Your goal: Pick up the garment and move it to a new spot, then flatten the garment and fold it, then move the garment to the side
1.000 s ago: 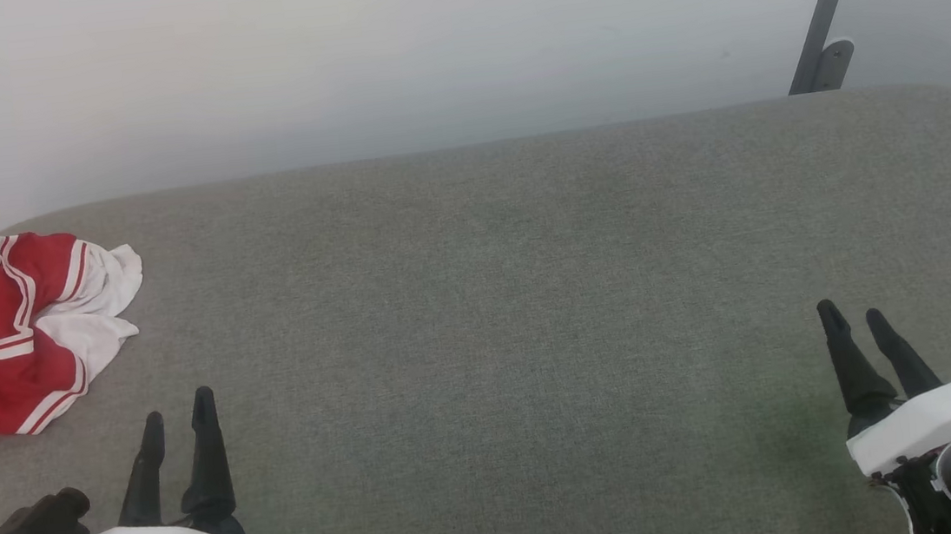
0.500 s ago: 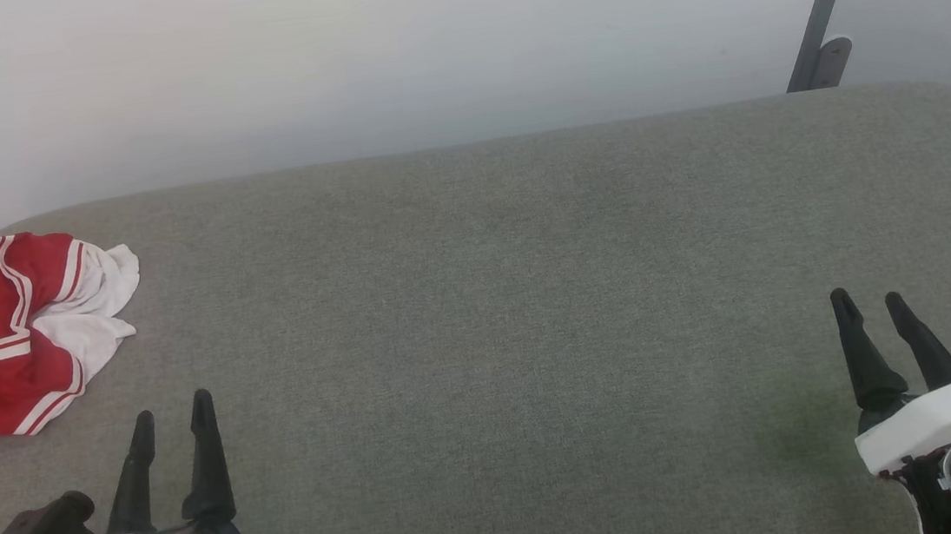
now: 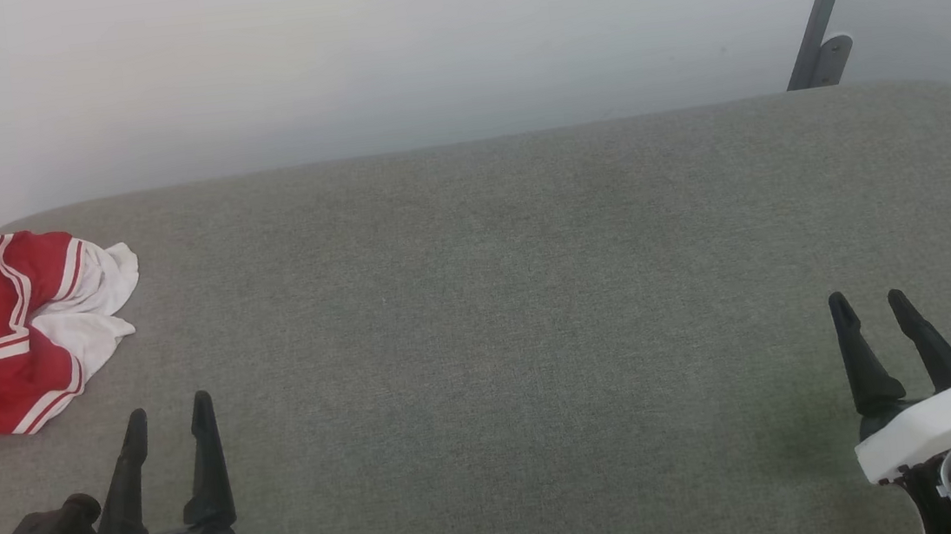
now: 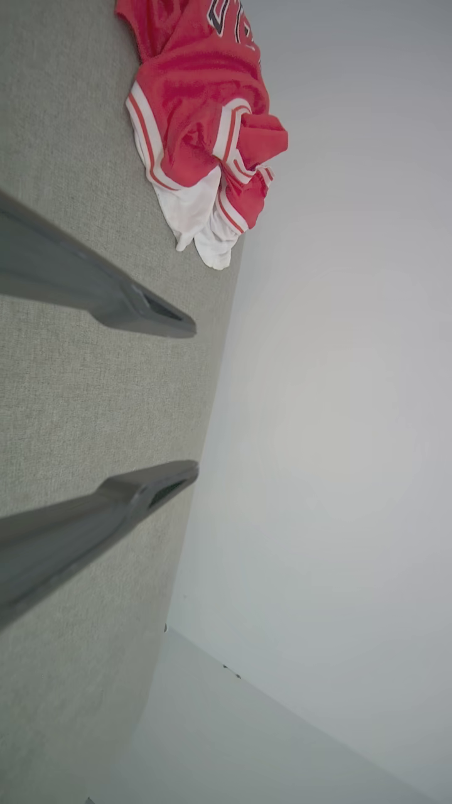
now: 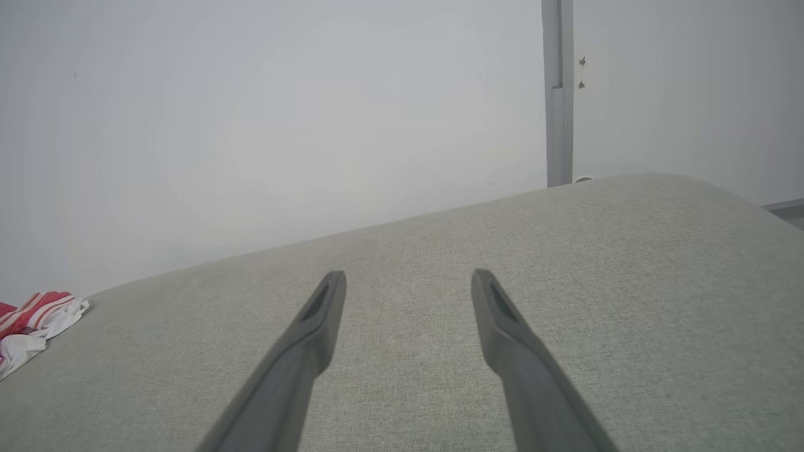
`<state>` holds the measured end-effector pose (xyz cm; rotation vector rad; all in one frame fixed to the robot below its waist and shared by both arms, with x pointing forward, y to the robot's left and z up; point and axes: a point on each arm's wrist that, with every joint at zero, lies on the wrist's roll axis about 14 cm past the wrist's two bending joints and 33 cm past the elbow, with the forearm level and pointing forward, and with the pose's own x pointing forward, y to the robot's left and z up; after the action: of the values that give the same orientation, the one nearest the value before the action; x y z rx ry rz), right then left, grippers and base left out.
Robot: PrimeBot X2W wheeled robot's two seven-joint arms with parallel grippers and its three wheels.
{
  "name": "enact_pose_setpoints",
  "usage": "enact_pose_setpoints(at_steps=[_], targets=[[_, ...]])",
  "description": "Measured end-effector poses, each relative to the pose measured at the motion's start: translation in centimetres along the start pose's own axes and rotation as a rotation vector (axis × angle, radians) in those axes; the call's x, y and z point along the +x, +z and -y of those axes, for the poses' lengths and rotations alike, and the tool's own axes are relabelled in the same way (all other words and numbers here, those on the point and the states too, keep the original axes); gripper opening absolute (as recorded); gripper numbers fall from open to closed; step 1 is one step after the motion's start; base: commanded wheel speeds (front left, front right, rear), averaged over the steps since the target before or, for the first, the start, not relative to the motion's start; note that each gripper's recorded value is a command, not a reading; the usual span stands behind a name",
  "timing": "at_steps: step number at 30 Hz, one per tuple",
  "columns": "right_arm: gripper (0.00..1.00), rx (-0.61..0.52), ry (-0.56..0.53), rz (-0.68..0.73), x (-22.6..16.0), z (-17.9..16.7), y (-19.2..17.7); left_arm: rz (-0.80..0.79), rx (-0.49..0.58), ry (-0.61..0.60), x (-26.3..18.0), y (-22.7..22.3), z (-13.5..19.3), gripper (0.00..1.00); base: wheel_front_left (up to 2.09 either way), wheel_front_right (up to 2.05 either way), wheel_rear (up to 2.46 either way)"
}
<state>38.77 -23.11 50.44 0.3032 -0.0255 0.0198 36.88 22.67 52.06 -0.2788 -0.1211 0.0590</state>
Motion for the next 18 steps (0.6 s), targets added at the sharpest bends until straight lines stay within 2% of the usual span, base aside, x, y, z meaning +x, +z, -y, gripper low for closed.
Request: enact_pose_setpoints(at_steps=[18], targets=[[1.00, -0.131, 0.028, 0.007, -0.13, -0.10, 0.10, 0.031, 0.118, -0.030, 0.01, 0.73, 0.28, 1.00, 0.00, 0.00, 0.00]])
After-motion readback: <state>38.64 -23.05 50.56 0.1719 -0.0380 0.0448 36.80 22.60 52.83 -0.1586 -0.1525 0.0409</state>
